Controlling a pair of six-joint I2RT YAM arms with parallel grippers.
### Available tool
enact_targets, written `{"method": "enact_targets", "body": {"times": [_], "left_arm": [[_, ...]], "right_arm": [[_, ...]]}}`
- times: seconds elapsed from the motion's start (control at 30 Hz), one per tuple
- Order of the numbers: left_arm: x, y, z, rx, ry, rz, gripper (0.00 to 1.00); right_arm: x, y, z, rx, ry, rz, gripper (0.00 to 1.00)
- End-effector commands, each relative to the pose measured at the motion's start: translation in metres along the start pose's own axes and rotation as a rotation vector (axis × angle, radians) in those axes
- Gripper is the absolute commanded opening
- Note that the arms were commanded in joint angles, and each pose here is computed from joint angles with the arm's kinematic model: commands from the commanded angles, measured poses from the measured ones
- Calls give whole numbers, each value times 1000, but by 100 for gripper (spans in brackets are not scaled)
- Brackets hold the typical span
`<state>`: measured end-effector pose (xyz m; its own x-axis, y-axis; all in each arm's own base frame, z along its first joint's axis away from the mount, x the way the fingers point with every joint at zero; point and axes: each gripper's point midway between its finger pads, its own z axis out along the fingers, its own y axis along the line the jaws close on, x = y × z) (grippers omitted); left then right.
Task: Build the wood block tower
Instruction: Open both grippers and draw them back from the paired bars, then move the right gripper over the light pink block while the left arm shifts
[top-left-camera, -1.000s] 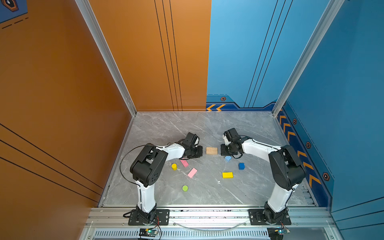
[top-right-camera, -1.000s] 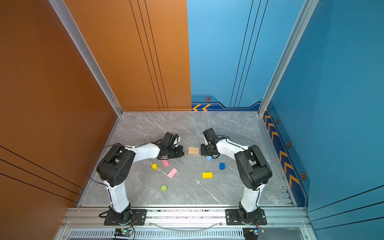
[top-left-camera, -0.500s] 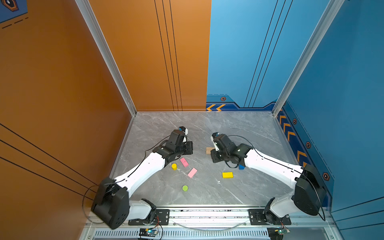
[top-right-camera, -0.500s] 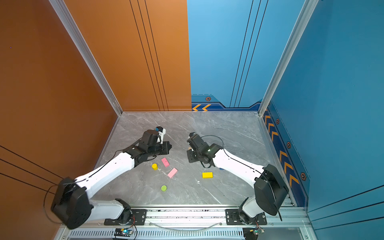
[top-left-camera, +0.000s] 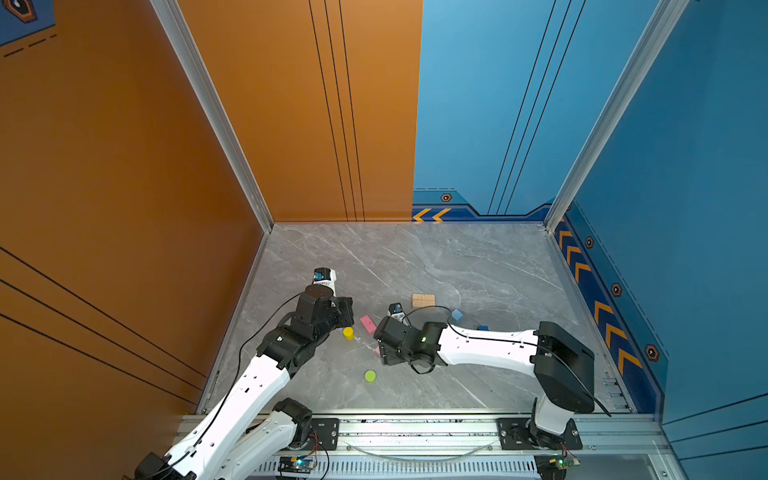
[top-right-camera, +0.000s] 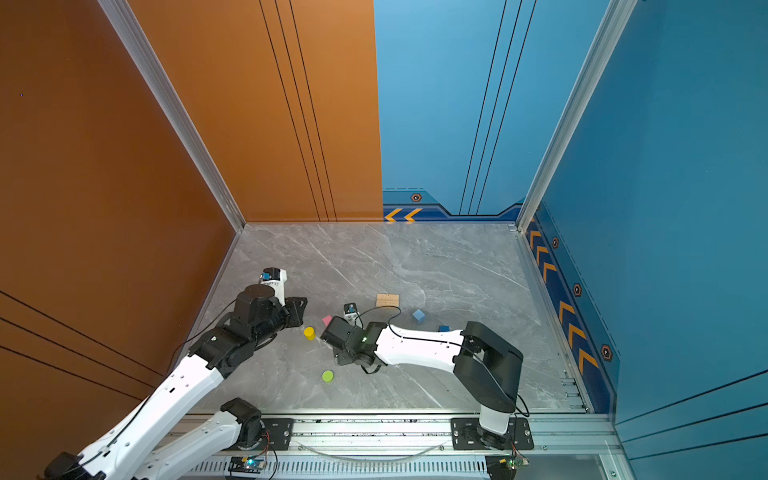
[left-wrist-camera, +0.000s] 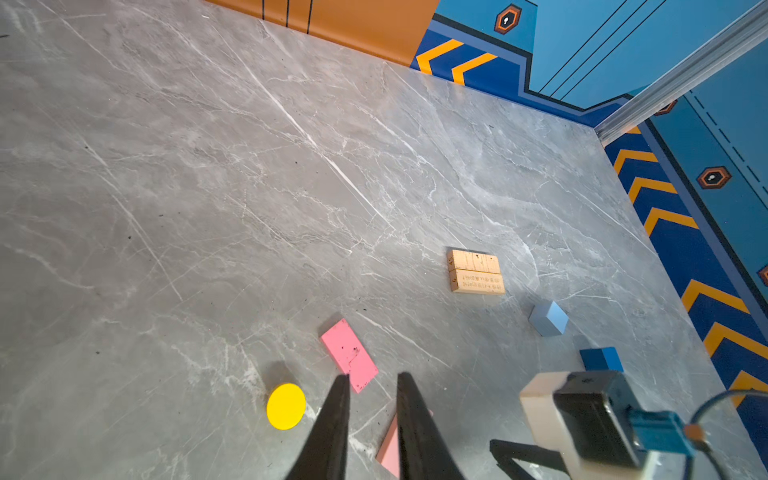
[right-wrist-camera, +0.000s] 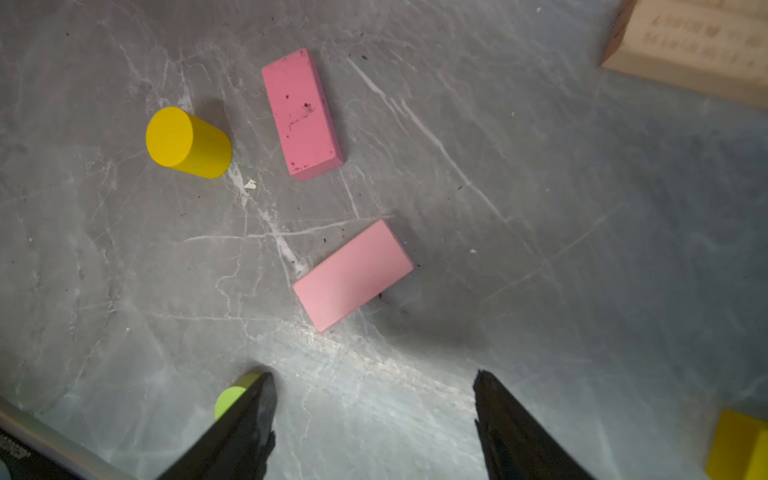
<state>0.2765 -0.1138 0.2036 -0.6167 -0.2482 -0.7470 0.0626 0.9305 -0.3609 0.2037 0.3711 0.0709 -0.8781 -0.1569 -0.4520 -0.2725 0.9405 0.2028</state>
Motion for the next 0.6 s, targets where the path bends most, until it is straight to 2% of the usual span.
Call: {"method": "enact_targets", "body": {"times": [0.0, 0.57], "left_arm": [[9, 13, 0, -49, 15, 19, 24], [10, 15, 0, -44, 16, 20, 24]], "right_arm": [[-12, 14, 8, -27, -50, 145, 79], [-15, 4, 38, 57, 1, 239, 81]]}}
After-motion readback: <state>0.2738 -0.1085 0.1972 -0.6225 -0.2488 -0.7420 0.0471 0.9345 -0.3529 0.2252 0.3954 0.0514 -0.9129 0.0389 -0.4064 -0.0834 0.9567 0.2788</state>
